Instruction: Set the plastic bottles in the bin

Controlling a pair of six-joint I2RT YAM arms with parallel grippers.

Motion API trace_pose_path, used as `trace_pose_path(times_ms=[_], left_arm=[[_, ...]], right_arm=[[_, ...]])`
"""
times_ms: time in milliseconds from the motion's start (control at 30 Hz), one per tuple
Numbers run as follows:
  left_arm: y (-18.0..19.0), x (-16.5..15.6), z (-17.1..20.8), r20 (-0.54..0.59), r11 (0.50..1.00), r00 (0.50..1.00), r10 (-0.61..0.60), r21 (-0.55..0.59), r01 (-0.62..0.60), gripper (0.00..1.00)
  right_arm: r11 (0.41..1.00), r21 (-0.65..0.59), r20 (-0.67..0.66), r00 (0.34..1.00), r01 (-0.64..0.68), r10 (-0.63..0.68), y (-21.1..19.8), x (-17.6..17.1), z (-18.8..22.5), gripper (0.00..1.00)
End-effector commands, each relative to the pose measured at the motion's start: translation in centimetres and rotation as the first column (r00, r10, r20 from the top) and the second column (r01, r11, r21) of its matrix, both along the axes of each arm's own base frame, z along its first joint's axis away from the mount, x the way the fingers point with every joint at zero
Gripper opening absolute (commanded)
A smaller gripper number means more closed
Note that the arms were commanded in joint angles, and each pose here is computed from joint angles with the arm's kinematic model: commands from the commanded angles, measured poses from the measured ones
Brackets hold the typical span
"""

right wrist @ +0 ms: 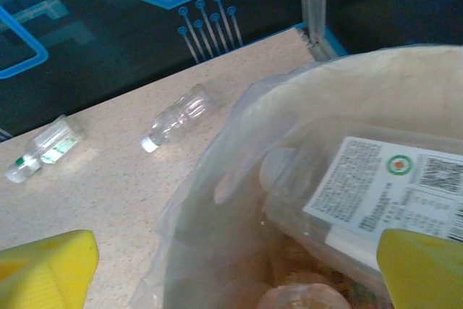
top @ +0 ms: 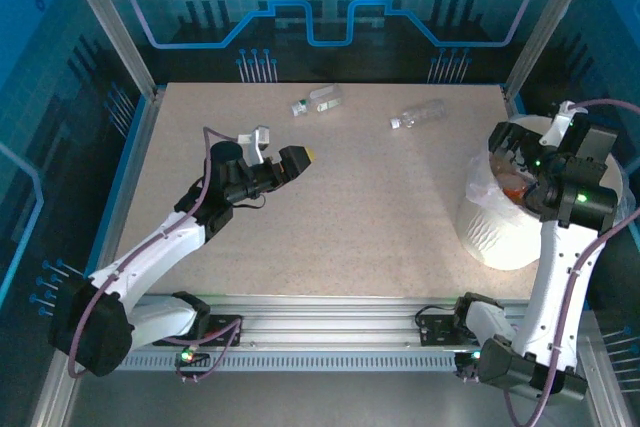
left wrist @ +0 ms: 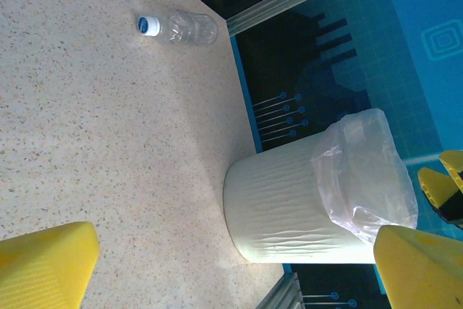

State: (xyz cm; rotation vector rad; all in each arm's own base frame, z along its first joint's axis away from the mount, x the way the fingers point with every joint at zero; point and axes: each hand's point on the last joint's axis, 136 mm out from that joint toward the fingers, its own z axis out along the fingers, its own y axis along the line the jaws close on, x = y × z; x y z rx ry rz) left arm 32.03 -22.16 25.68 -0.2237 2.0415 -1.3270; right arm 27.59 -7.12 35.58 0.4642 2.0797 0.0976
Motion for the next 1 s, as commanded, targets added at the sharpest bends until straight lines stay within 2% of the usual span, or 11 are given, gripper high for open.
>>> trace_pose_path(times_ms=[0,333,667,833,967], left_arm=[[-0.1,0.4,0.9,0.043,1.000,0.999,0.003,0.022,-0.004,0.99],[0.6,0.4,-0.1,0.034,0.998,0.999,0.037,0.055,-0.039,0.99],[2.9,1.0,-2.0,-0.013,0.978,0.986,0.168,0.129,-0.165,0.99],[4.5,1.6,-3.6,-0.070,0.953,0.962,0.264,0.170,-0.249,0.99],[4.9,1.8,-4.4,-0.084,0.943,0.952,0.295,0.184,-0.276,0.99]], right_arm=[[0.996,0.040,0.054,0.996,-0.075,0.073,1.7,0.6,1.4,1.00],[0.959,0.001,0.136,0.950,-0.284,0.282,7.8,3.0,3.2,1.00],[0.859,-0.037,0.192,0.840,-0.511,0.508,16.8,6.7,3.2,1.00],[0.831,-0.016,0.137,0.822,-0.556,0.553,21.3,10.1,1.0,1.00],[0.867,0.044,0.088,0.866,-0.497,0.492,23.4,13.8,-1.9,1.00]])
